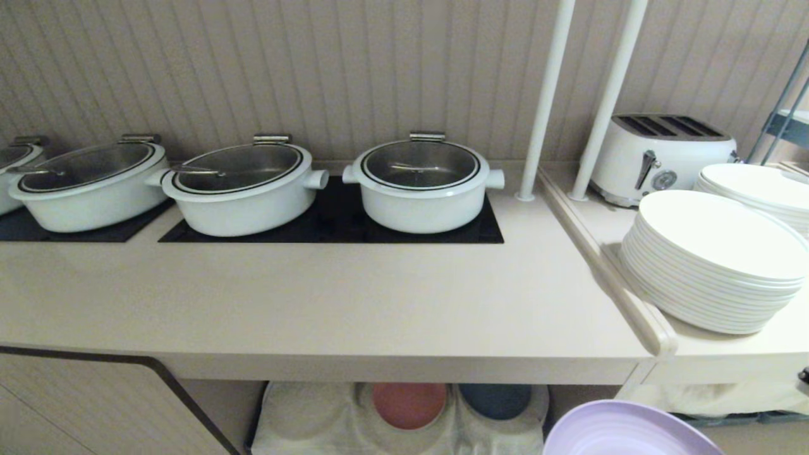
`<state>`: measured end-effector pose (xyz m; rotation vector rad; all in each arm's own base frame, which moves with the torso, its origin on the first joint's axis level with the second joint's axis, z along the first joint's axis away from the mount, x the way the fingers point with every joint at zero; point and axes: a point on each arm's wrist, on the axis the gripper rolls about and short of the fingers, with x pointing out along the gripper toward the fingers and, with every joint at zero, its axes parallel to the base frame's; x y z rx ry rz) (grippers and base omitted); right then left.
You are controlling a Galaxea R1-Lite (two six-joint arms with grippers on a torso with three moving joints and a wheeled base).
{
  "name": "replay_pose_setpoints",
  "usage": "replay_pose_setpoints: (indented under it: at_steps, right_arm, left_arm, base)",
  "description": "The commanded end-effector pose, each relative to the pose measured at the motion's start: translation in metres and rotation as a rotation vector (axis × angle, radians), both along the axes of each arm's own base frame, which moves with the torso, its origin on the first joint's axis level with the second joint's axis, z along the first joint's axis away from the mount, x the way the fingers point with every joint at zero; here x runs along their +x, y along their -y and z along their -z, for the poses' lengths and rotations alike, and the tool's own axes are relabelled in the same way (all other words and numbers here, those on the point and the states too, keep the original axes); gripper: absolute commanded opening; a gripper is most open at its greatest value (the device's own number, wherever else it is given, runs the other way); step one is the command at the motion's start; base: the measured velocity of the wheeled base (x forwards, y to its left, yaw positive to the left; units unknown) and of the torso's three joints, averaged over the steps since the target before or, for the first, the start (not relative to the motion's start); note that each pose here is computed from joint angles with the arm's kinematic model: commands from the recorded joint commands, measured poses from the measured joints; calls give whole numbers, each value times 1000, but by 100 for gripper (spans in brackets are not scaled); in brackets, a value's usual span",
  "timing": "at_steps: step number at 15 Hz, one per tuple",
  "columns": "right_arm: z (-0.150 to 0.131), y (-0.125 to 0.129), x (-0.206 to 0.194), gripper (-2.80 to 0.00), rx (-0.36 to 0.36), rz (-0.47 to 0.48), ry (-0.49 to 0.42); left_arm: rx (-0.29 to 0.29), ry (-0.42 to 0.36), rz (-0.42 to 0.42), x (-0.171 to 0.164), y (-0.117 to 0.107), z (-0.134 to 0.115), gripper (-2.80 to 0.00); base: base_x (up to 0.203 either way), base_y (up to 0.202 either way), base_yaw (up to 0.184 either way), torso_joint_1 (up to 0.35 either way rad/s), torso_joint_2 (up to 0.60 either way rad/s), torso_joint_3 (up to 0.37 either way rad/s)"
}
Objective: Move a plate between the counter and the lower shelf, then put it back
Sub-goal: Put the plate in the cupboard
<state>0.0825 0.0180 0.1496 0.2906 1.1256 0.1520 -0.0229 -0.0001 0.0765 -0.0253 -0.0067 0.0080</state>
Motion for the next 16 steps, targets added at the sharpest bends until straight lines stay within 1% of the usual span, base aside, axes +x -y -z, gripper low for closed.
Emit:
replay_pose_setpoints:
  at_steps: [1, 5, 6, 16]
  right_arm:
    - [0, 0, 0, -280, 1, 0, -6]
    - [0, 0, 0, -280, -1, 2, -5]
    - [0, 0, 0, -280, -2, 2, -7]
    - [1, 1, -1, -280, -14, 10, -6]
  left_arm:
    - [-1, 0, -1, 0, 0, 0, -280]
    - [1, 0, -1, 0, 0, 0, -280]
    - [0, 0, -1, 0, 0, 0, -280]
    - [-2, 0, -3, 0, 0, 0, -280]
  base:
    - [0, 0, 0, 0, 0, 0]
    - [0, 0, 0, 0, 0, 0]
    - [5, 81, -3, -6, -1, 2]
    - [0, 192, 0, 2, 4, 2]
